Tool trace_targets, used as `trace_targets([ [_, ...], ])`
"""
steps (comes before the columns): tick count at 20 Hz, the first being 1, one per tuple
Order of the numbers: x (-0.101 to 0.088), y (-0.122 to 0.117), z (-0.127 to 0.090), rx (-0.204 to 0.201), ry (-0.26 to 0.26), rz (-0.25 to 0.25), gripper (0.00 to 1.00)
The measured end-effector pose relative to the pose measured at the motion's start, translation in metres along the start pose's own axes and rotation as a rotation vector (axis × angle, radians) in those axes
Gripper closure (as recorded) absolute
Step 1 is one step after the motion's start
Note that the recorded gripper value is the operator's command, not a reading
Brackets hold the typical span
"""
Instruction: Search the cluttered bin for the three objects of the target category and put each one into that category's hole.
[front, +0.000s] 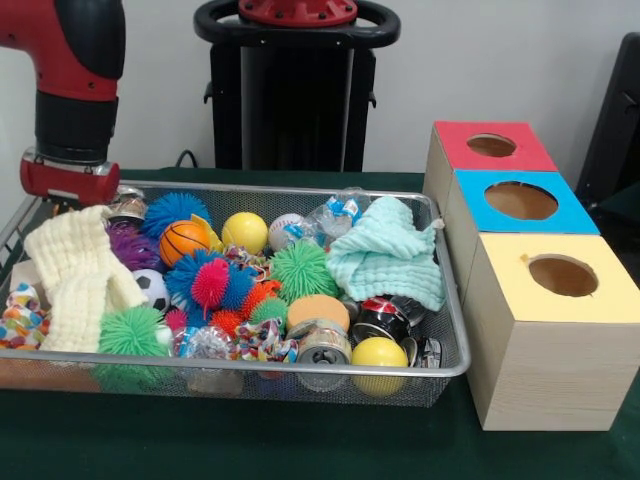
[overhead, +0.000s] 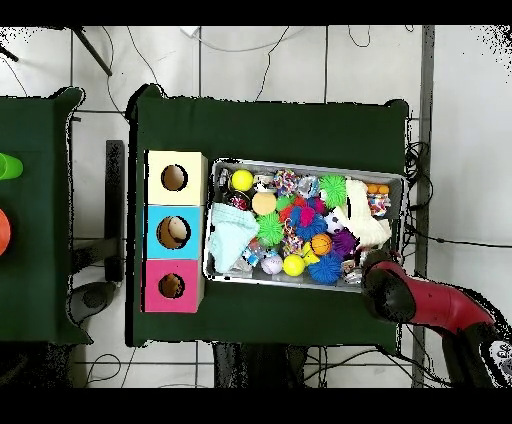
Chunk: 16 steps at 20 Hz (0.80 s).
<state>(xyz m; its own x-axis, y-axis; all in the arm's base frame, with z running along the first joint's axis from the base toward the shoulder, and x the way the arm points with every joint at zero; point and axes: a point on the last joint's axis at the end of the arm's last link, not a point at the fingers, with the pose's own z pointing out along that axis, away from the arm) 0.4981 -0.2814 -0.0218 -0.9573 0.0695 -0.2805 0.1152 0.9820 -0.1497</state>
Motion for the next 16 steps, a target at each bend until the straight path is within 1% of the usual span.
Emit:
trace_targets([
  [4, -0.003, -0.001, -0.005, 0.007, 0.014, -0.004, 1.00],
  [5, -0.004, -0.001, -0.007, 0.009, 0.028, -0.004, 1.00],
  [6, -0.005, 0.003, -0.012, 0.010, 0.075, -0.001, 1.00],
  [7, -0.007, 0.006, -0.015, 0.009, 0.108, 0.000, 1.00],
  [11, -0.014, 0.024, -0.026, 0.004, 0.225, 0.000, 1.00],
  [12, -0.018, 0.033, -0.030, 0.001, 0.272, -0.005, 1.00],
  [15, -0.028, 0.052, -0.036, -0.004, 0.345, -0.019, 1.00],
  [16, -0.032, 0.057, -0.037, -0.004, 0.359, -0.025, 1.00],
])
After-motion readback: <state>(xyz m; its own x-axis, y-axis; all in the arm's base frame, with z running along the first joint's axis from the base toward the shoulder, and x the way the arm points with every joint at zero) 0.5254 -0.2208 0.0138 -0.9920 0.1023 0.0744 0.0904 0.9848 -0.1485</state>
